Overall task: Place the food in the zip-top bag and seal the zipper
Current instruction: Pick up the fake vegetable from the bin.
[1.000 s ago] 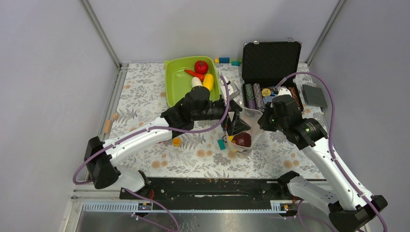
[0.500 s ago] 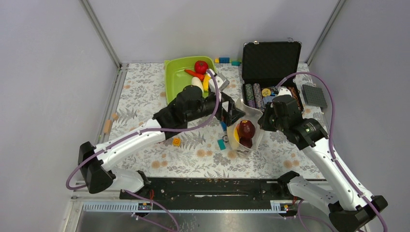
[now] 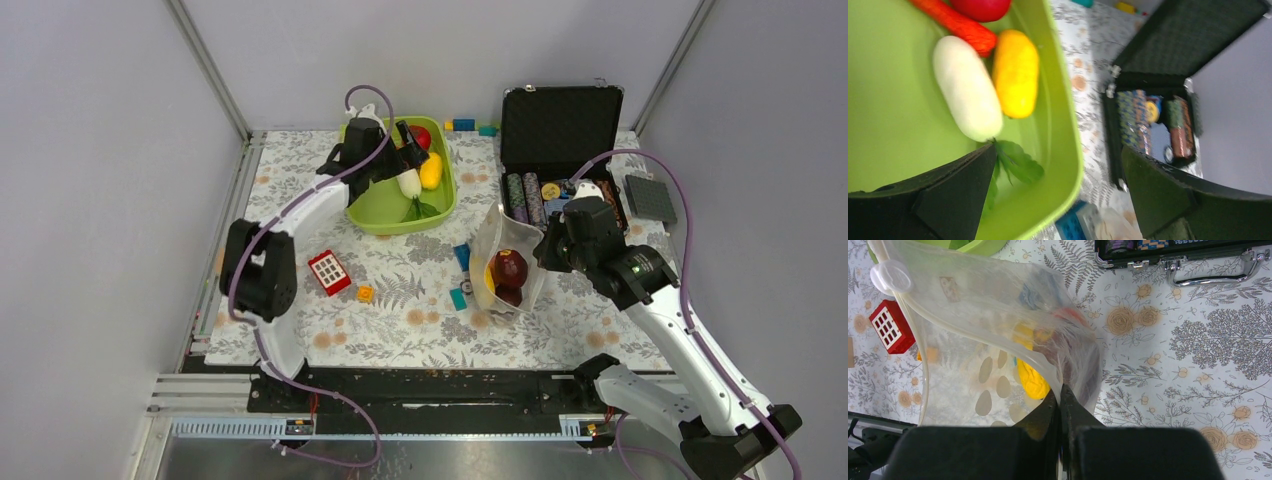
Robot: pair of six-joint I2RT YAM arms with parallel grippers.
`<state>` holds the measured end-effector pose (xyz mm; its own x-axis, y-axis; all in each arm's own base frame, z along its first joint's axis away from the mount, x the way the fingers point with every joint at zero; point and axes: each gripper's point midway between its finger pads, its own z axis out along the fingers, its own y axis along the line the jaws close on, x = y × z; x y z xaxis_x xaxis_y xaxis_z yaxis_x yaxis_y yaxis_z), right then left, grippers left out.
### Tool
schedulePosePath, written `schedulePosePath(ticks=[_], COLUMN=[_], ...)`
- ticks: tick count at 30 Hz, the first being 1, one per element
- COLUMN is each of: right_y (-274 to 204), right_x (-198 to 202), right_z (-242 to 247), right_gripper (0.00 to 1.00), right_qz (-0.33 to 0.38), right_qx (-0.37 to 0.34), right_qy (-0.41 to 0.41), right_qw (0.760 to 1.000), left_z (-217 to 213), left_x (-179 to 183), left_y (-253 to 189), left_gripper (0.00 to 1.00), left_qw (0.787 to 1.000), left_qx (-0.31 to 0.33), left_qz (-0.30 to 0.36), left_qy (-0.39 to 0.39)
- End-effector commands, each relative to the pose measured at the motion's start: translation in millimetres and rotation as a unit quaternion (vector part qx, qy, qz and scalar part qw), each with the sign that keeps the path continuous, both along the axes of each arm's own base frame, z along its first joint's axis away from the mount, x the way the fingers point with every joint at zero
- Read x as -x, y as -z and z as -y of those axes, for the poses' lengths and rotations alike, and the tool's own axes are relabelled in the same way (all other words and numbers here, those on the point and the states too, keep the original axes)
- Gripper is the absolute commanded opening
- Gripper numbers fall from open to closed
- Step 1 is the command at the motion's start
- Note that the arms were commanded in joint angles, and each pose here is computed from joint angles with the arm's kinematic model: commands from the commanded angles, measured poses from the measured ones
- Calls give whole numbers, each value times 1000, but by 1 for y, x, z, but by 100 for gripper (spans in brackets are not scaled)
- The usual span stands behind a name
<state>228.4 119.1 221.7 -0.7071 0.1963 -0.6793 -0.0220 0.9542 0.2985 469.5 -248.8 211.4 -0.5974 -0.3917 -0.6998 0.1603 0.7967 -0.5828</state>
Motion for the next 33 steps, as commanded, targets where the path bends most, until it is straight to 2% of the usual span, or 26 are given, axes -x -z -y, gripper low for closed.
schedulePosePath(ticks=[1, 8, 18, 23, 30, 33], right_y=[-3, -3, 0, 1, 2, 3], right_x=[-2, -3, -4, -5, -6, -6], right_z=[2, 3, 2, 3, 3, 3], right_gripper=[0, 0, 0, 0, 0, 0], right_qz=[10, 10, 7, 8, 9, 8], right_qx=[1, 4, 6, 8, 8, 10], right_qy=[2, 3, 3, 4, 5, 6], right_qw=[1000, 1000, 1000, 1000, 1000, 1000], left_z=[-12, -47, -43, -45, -37, -35], left_x=[-47, -88, -117, -120, -119, -117], left_y=[7, 58, 106, 124, 145, 153], left_gripper=[99, 99, 95, 92, 81, 71], left_qw=[997, 984, 976, 970, 968, 968], left_qx=[35, -2, 14, 23, 43, 42], left_qz=[-32, -64, -104, -122, -145, -153], left_qy=[-64, -168, -192, -209, -200, -196])
